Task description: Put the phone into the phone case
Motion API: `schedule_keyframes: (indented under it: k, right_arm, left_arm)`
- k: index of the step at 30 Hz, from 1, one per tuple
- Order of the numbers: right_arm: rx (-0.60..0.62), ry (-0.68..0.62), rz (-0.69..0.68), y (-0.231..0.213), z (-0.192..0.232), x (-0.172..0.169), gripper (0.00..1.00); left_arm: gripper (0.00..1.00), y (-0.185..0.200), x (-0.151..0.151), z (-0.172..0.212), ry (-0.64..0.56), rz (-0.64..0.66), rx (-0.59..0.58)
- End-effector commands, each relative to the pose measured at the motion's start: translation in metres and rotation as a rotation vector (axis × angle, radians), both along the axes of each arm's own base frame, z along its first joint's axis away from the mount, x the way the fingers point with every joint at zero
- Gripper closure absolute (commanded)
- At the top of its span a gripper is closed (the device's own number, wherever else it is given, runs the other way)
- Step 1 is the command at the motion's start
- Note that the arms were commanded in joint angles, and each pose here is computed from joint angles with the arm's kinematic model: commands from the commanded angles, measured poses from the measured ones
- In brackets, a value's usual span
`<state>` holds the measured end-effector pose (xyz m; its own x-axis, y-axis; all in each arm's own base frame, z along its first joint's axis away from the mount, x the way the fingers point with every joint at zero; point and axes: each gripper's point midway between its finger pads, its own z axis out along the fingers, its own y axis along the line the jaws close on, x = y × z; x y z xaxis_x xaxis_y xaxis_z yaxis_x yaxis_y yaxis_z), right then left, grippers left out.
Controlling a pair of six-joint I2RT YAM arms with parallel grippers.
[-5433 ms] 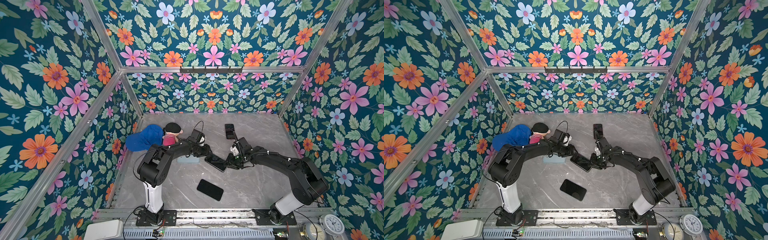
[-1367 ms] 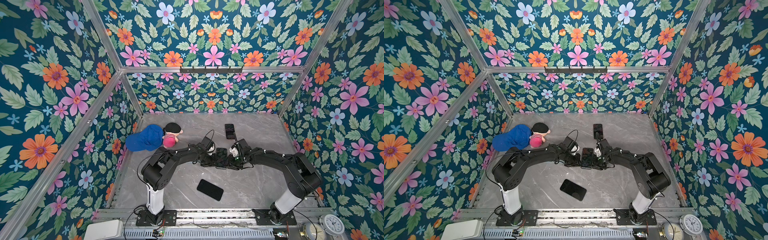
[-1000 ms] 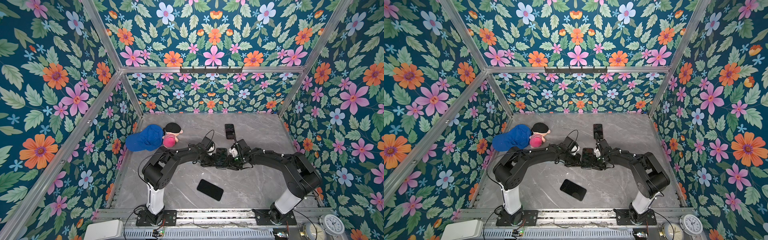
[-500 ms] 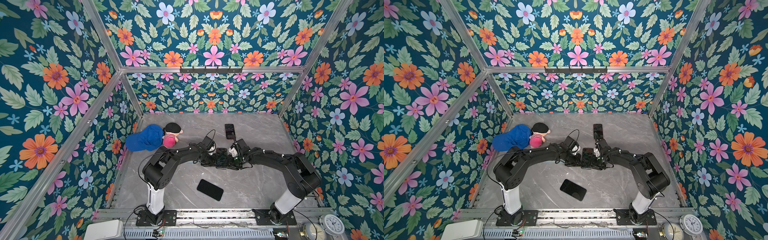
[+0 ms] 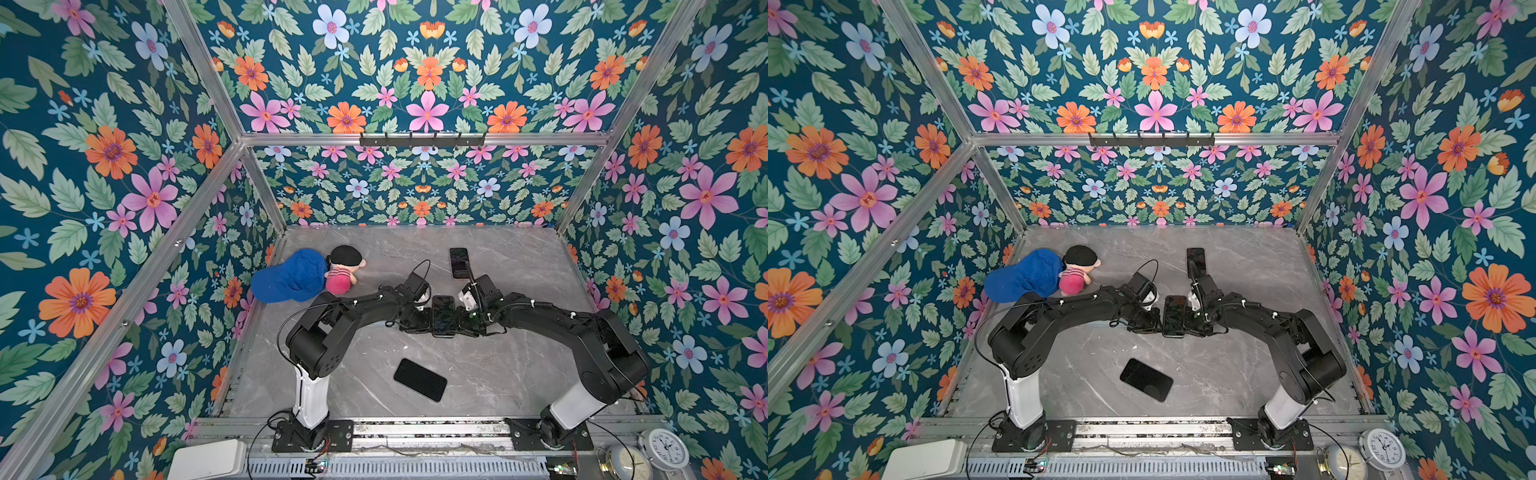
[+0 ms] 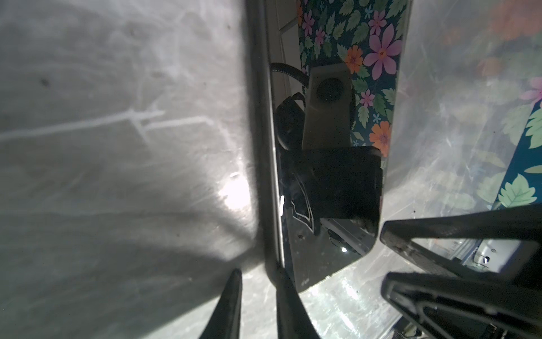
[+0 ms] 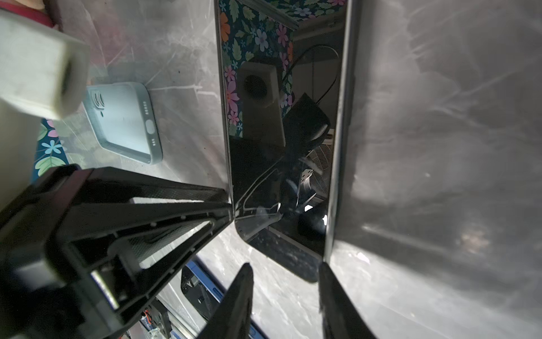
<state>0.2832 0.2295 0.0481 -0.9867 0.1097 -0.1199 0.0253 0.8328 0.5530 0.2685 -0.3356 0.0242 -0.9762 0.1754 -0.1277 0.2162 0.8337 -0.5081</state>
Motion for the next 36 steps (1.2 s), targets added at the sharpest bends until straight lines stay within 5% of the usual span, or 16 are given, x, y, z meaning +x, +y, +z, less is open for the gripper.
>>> schedule_keyframes:
  k: [1, 26, 36]
  right_arm:
    - [-0.01, 0.002, 0.001, -0.001, -0.001, -0.001, 0.62]
    - [-0.066, 0.009, -0.012, -0.011, -0.008, -0.002, 0.63]
    - [-0.054, 0.017, -0.007, -0.008, -0.01, -0.002, 0.65]
  left_arm:
    - [0.75, 0.004, -0.003, -0.007, 0.006, -0.013, 0.025]
    - [0.69, -0.015, 0.004, 0.012, -0.014, -0.004, -0.081]
    - [0.78, -0.014, 0.001, 0.004, 0.005, -0.006, -0.072]
